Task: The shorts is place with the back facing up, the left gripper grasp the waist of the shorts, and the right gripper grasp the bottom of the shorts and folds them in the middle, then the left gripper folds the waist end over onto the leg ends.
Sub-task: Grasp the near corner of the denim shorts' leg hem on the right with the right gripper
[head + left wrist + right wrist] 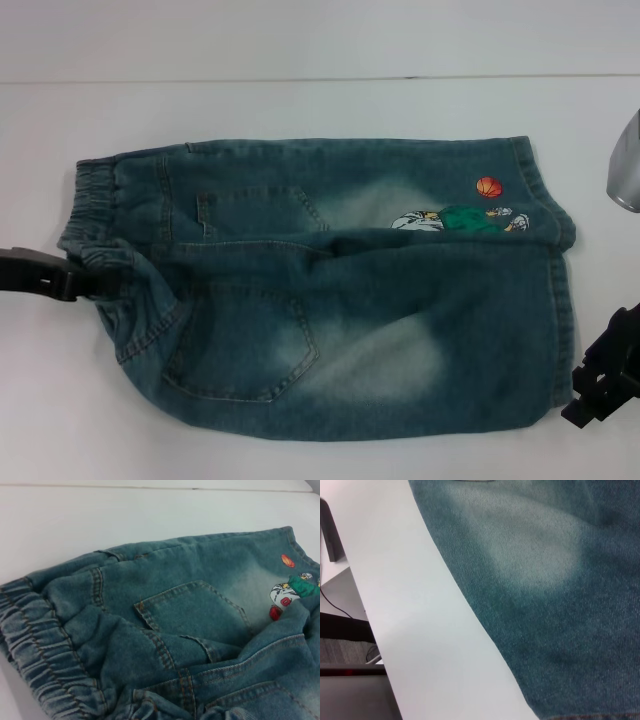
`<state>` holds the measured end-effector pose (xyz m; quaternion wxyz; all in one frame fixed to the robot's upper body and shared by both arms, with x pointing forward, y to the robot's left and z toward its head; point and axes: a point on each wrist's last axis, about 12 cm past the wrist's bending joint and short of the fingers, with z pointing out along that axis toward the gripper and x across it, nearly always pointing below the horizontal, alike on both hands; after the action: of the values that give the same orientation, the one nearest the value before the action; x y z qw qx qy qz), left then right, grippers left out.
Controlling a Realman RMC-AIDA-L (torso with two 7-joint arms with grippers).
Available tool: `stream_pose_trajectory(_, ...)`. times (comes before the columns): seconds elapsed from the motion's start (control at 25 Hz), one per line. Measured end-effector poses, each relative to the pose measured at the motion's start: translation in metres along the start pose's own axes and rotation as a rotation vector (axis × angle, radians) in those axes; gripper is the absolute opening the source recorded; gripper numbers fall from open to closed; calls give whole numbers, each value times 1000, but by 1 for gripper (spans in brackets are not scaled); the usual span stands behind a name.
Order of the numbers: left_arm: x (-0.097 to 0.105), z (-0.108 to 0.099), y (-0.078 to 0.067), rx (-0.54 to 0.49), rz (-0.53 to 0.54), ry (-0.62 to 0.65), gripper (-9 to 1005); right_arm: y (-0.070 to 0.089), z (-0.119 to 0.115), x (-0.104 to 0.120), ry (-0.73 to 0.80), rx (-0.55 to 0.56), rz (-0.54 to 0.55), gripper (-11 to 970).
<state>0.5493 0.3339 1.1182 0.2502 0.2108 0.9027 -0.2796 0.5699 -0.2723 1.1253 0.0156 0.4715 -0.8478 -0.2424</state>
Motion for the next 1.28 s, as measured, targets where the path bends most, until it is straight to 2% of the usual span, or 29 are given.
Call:
stream_pose_trajectory(0.76, -3, 2, -1, 8, 5, -2, 75, 2, -3, -3, 11, 1, -12, 435)
stream_pose_trajectory(1.28, -3, 2, -1, 10, 4, -3, 76, 2, 8, -4, 17, 10, -18, 407)
